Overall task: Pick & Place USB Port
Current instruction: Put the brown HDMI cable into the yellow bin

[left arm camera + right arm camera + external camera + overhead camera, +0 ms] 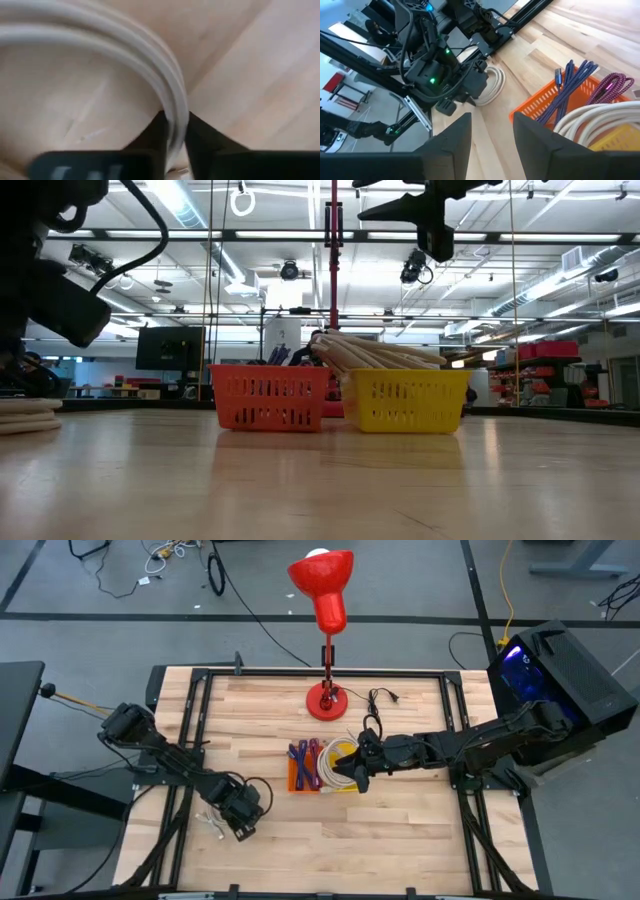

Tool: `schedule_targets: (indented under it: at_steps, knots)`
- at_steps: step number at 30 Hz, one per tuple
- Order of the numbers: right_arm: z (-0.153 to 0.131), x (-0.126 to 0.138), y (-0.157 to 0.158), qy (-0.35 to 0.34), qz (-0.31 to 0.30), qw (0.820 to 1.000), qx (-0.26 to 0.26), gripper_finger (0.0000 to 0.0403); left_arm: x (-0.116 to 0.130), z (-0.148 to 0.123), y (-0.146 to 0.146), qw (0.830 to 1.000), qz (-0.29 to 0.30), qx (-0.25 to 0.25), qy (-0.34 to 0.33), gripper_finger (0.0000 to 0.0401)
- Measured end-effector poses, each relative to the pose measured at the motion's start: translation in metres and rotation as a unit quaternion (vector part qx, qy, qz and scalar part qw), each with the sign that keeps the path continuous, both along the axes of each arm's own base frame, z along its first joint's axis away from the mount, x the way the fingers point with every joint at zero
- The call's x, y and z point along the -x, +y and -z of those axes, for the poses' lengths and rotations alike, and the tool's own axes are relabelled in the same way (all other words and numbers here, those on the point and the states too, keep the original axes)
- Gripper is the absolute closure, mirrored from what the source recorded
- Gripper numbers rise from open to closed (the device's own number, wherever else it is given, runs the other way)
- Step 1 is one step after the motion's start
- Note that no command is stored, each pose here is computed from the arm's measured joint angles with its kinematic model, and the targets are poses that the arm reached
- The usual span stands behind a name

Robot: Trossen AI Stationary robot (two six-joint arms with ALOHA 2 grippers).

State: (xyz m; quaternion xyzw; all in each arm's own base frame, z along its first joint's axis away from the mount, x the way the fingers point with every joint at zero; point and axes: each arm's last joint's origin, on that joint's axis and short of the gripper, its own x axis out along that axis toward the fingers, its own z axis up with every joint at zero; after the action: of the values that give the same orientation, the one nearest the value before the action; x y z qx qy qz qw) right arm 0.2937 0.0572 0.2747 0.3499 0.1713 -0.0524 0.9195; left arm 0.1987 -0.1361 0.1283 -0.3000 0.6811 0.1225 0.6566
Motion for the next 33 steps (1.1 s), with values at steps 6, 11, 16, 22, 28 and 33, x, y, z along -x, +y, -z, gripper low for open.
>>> schedule_targets:
  at_steps: [6,11,16,22,28,33]
  knots:
    - [0.000,0.000,-0.003,-0.001,0.022,1.000,0.005,0.0266,-0.005,-0.001,-0.001,1.000,0.001,0.012,-0.025,0.0365]
    - [-0.003,0.000,-0.013,-0.006,0.041,0.999,0.012,0.0290,-0.023,-0.020,-0.006,0.994,-0.011,0.006,-0.106,0.0365]
    - [-0.012,0.009,-0.032,-0.003,0.067,0.997,0.024,0.0321,-0.037,-0.060,-0.001,0.981,-0.037,-0.020,-0.190,0.0365]
    - [-0.022,0.031,-0.048,0.028,0.069,0.996,0.045,0.0385,-0.048,-0.117,0.005,0.960,-0.046,-0.048,-0.272,0.0365]
    - [-0.024,0.055,-0.055,0.087,0.093,0.989,0.069,0.0399,-0.056,-0.176,0.010,0.935,-0.038,-0.093,-0.341,0.0365]
    - [-0.017,0.076,-0.059,0.168,0.131,0.974,0.076,0.0401,-0.065,-0.220,0.017,0.902,-0.040,-0.117,-0.414,0.0365]
